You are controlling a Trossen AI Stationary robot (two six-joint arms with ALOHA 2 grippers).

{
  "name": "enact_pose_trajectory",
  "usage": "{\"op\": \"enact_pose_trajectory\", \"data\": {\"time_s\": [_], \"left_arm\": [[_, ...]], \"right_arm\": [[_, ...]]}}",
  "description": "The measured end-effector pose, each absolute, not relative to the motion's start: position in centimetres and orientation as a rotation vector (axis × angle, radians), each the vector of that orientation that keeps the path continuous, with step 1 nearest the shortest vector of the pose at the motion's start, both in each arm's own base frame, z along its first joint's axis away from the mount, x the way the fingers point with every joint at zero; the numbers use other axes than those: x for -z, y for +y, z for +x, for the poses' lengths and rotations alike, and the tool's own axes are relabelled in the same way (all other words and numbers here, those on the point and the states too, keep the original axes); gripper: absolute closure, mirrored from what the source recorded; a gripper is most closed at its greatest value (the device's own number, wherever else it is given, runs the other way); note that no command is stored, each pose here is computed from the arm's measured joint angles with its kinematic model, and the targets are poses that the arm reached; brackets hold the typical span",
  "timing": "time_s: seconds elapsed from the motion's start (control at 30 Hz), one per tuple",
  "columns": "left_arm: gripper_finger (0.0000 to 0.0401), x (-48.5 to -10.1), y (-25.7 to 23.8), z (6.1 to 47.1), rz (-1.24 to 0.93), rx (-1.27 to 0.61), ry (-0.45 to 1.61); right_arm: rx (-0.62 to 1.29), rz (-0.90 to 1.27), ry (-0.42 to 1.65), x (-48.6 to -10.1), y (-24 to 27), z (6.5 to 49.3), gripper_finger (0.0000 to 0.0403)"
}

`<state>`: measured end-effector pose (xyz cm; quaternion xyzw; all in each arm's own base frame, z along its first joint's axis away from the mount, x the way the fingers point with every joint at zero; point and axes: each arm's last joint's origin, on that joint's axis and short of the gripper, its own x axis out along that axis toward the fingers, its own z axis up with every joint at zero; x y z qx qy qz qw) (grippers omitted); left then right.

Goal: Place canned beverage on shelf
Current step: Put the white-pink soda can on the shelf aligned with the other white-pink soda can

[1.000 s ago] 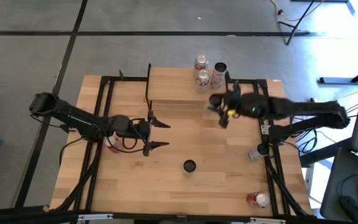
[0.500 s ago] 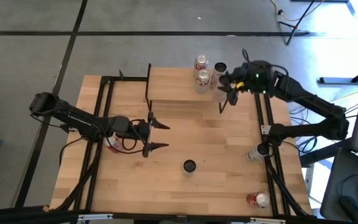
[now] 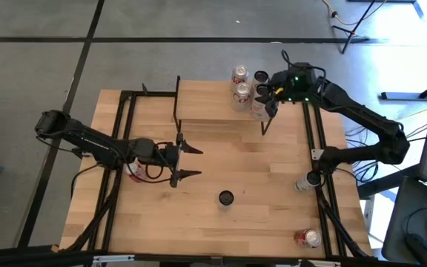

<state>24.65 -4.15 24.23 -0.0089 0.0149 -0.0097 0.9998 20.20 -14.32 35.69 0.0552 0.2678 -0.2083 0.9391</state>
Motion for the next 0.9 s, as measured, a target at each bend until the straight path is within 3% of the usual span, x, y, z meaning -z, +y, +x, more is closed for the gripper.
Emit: {"op": "enact_pose_trajectory", "data": {"time_s": [0.53, 0.77, 0.9], "left_arm": [[0.0083, -24.23, -4.15, 24.65, -0.017, 0.019, 0.03], [0.0083, -24.23, -4.15, 24.65, -0.017, 0.019, 0.03], [0.0083, -24.23, -4.14, 24.65, -0.016, 0.019, 0.03]], "right_arm": [[0.451, 0.089, 0.568, -35.19, -14.9, 20.78, 0.0182], [0.476, 0.082, 0.58, -35.11, -14.93, 20.74, 0.0099], [0.475, 0.08, 0.58, -35.11, -14.93, 20.76, 0.0073]]}}
